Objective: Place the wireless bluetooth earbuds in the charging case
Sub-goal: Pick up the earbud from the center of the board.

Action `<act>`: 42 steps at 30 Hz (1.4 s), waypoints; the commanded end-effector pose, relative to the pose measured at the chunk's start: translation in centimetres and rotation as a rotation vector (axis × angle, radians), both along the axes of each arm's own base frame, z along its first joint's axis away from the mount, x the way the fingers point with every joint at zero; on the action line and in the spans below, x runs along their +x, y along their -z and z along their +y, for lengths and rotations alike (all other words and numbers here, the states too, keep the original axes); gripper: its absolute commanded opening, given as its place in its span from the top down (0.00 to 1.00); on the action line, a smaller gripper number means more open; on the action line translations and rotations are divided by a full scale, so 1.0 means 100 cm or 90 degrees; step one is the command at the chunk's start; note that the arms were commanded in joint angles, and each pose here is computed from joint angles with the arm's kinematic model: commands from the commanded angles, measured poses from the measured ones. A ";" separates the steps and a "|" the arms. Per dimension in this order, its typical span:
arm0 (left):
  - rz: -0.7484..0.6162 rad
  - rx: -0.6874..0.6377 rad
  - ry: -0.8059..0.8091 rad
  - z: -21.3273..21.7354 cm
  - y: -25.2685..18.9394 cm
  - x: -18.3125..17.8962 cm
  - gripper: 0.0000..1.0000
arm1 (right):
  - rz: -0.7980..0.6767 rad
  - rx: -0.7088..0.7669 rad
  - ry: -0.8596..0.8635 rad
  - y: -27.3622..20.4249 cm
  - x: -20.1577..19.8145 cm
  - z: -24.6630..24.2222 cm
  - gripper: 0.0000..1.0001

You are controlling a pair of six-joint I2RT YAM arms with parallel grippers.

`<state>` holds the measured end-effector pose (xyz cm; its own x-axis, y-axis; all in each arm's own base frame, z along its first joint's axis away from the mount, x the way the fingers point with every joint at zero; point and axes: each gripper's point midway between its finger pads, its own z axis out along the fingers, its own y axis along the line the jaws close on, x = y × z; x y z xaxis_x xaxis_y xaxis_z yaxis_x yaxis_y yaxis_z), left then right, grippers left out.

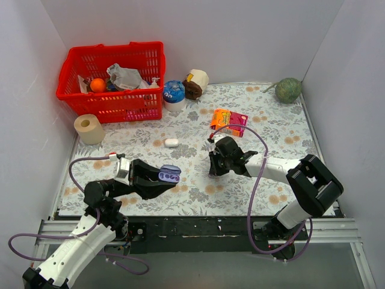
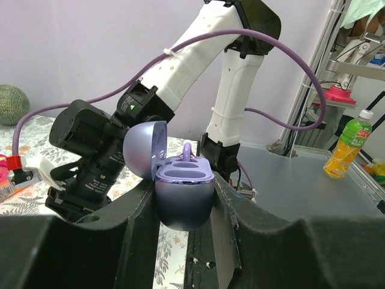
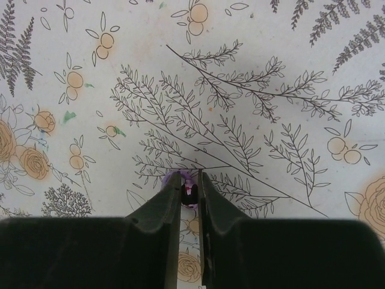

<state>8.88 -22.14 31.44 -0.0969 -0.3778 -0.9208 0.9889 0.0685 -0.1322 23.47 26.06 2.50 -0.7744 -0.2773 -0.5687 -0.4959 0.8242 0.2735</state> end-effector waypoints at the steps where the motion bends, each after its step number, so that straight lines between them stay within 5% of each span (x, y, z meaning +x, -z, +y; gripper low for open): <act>1: 0.000 -0.009 -0.013 0.001 0.000 0.003 1.00 | -0.024 0.011 -0.003 -0.013 0.006 0.002 0.87; 7: 0.000 -0.009 -0.013 0.000 0.000 0.004 1.00 | -0.051 0.017 -0.010 -0.031 0.010 0.003 0.99; 16: 0.003 -0.006 -0.016 -0.001 0.001 0.008 1.00 | -0.104 0.040 -0.038 -0.066 0.012 0.004 0.99; 18: 0.005 -0.006 -0.018 -0.001 0.002 0.009 1.00 | -0.082 0.026 -0.046 -0.064 0.007 0.002 0.85; 19: 0.006 -0.006 -0.017 -0.002 0.002 0.009 1.00 | -0.076 0.025 -0.049 -0.063 0.005 0.002 0.71; 22: 0.008 -0.008 -0.017 -0.002 0.001 0.009 1.00 | -0.065 0.032 -0.047 -0.058 -0.001 0.000 0.59; 42: 0.013 -0.006 -0.024 -0.001 0.004 0.010 1.00 | -0.029 -0.029 0.063 -0.013 0.034 -0.012 0.50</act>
